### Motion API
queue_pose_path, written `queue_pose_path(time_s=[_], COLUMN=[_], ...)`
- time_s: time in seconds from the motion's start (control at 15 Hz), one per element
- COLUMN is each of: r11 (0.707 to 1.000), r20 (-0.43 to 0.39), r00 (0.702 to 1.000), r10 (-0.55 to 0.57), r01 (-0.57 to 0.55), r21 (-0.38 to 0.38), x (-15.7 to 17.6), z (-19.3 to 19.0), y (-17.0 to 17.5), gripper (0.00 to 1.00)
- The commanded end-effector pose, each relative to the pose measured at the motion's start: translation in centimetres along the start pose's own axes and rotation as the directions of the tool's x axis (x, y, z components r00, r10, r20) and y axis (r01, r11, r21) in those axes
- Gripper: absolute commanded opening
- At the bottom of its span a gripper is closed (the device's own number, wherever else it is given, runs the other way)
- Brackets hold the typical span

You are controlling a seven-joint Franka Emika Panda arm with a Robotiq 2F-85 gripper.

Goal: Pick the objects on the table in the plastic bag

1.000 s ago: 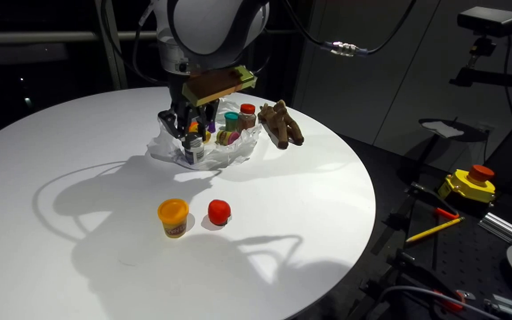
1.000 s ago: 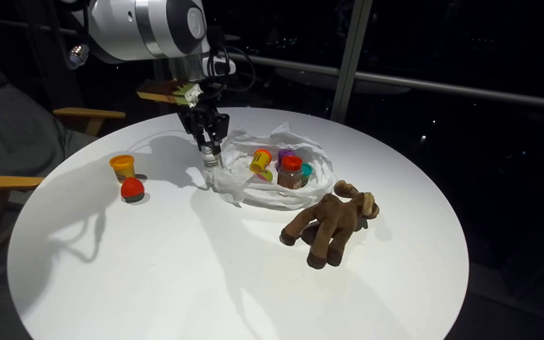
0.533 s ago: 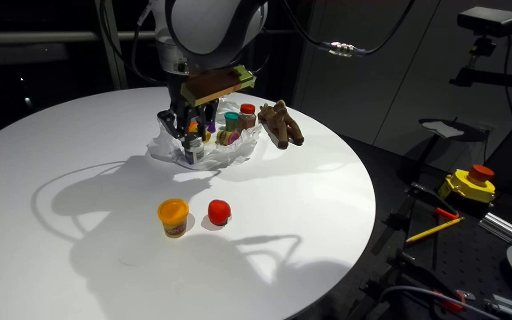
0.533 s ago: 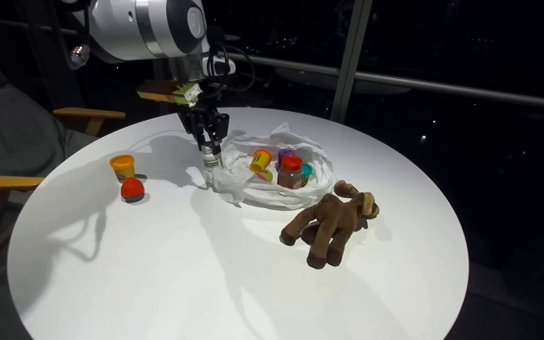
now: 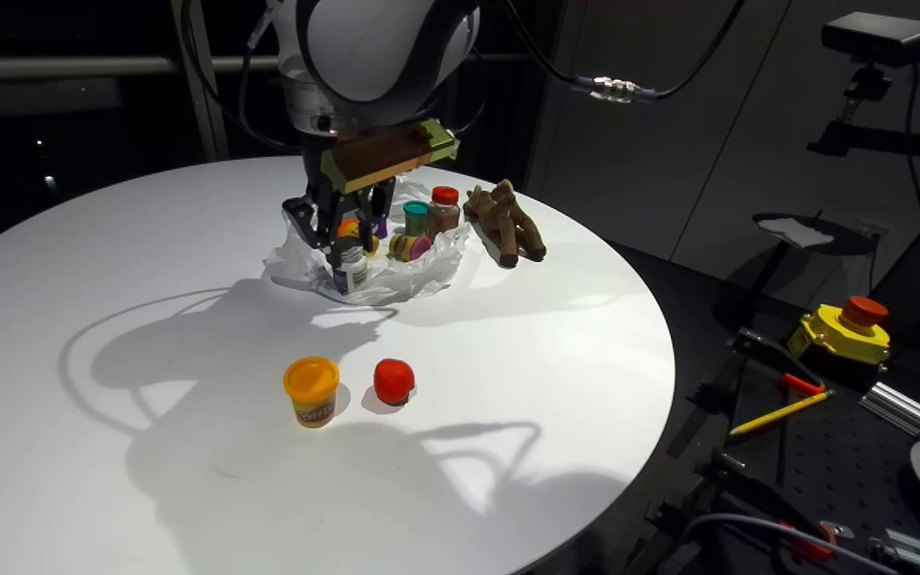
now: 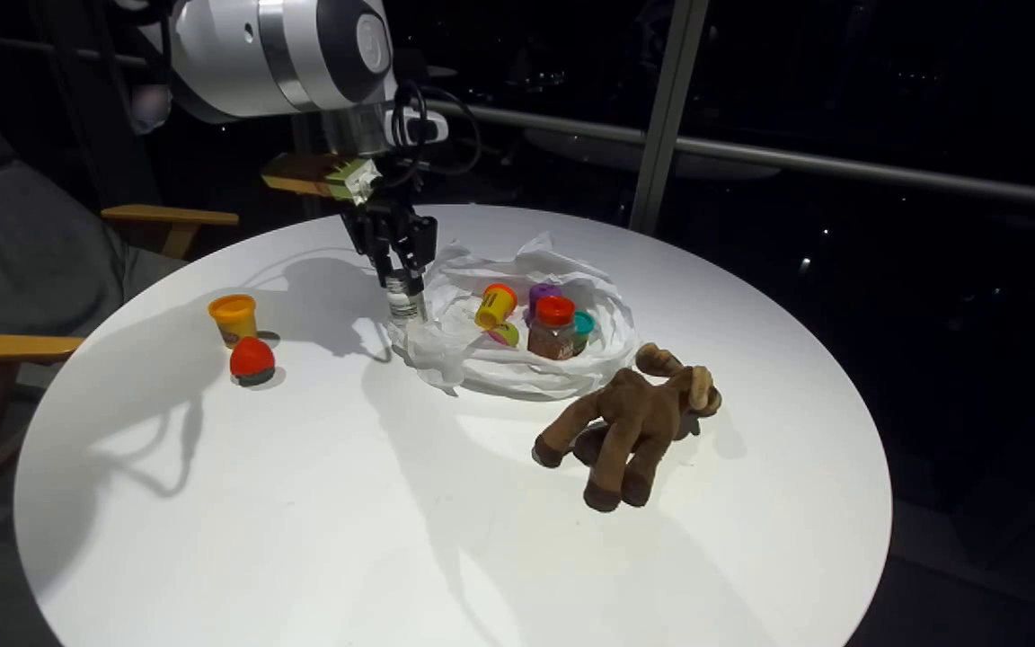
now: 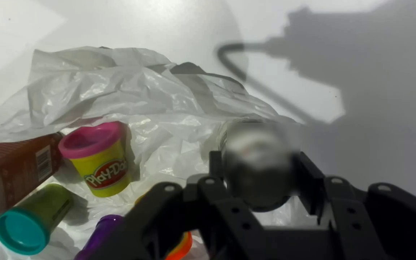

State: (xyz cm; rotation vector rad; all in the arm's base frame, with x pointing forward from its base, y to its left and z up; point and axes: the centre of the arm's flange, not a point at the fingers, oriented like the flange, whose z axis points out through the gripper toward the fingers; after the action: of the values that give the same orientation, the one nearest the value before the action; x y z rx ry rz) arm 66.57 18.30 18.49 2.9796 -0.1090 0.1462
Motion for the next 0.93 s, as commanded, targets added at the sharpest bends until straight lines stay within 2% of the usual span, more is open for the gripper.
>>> queue_pose_path(time_s=[0.0, 0.13, 0.47, 0.53, 0.67, 0.87], r11=[0.997, 0.994, 0.984, 0.982, 0.974, 0.96], r20=[-0.014, -0.031, -0.078, -0.087, -0.115, -0.111], r00=[0.999, 0.997, 0.992, 0.99, 0.988, 0.992], r10=[0.047, 0.066, 0.104, 0.107, 0.1, 0.059], r01=[-0.048, -0.068, -0.114, -0.12, -0.12, -0.087], r21=[-0.056, -0.081, -0.139, -0.147, -0.191, -0.265], x=[0.7, 0.8, 1.0, 3.6, 4.8, 6.8], z=[0.4, 0.6, 1.0, -1.2, -2.7, -7.8], y=[-0.4, -0.3, -0.2, 6.7, 8.8, 14.8], gripper=[0.84, 0.99, 1.0, 1.0, 1.0, 1.0])
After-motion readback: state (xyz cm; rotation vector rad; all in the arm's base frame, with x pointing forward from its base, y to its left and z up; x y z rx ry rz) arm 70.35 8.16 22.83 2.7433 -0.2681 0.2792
